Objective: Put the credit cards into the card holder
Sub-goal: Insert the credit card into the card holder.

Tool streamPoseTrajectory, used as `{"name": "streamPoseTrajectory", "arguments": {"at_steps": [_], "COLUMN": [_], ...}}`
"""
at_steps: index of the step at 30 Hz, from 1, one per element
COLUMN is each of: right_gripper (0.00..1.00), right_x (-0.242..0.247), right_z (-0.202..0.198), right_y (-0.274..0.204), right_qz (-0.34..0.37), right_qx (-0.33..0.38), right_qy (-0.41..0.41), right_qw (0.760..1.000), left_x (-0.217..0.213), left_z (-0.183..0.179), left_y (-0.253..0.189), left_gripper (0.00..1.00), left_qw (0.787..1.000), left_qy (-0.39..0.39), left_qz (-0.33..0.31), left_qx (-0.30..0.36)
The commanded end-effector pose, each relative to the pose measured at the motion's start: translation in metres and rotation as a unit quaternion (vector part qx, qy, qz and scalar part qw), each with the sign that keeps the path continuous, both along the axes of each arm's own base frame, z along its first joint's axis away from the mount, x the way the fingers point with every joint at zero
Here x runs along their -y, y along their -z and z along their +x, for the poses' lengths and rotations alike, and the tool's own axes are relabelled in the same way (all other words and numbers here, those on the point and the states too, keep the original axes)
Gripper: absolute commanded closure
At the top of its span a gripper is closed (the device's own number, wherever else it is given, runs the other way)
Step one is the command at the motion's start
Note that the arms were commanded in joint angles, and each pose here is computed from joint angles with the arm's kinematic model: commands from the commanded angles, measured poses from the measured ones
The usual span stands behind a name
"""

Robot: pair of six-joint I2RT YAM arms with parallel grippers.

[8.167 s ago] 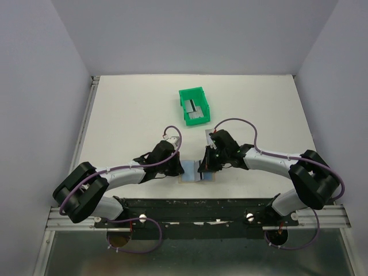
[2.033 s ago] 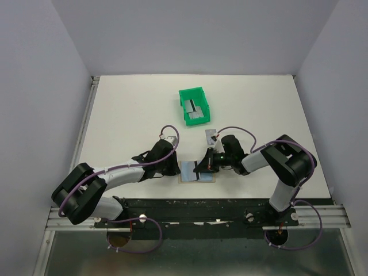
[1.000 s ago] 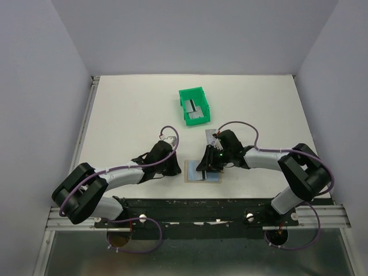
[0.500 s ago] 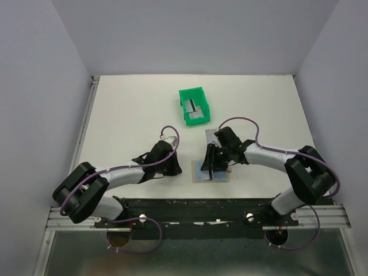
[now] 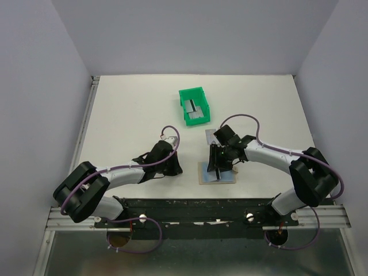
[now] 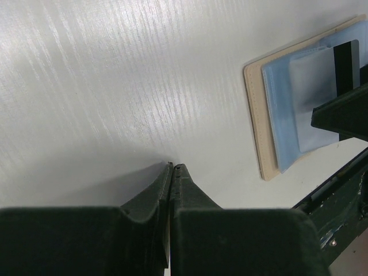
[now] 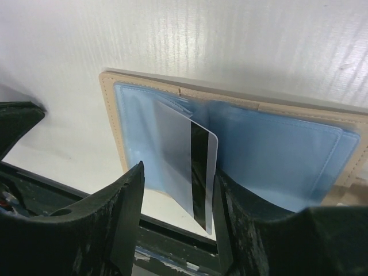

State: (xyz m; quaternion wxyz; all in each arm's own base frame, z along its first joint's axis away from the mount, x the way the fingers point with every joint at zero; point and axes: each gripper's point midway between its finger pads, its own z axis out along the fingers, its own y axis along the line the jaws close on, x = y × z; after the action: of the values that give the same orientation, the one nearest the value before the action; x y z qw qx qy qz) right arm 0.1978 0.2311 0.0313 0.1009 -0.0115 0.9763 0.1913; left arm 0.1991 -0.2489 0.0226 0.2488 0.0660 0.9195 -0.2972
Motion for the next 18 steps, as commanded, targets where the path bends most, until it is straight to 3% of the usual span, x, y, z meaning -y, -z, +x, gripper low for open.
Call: {"name": "streamPoseTrajectory", "arguments": {"at_steps": [1, 13, 18], "right_gripper": [0.43, 0.43, 0.49], "right_x": [0.016, 0.028, 0.025], "right_z": [0.001, -0.002, -0.002], "right_y": [-0.008, -0.013, -0.006], "right_qz": [-0.052, -0.086, -0.080], "right_qx": [0.010, 0.010, 0.007], "right_qy": [-0.007, -0.007, -0.010], "right_qw": [0.999, 0.996, 0.997], "left_x": [-0.006, -0.004, -0.001], "left_z": [-0.009, -0.009, -0.008], "left_y": [0.014, 0.014, 0.013], "left_gripper": [0.90, 0.95, 0.95], "left_qw": [1.000, 0.999, 0.999], "left_qy": [0.006, 0.008, 0.011], "left_qz": [0.017, 0.017, 0.014], "left_qx": [-0.025, -0.027, -0.029]}}
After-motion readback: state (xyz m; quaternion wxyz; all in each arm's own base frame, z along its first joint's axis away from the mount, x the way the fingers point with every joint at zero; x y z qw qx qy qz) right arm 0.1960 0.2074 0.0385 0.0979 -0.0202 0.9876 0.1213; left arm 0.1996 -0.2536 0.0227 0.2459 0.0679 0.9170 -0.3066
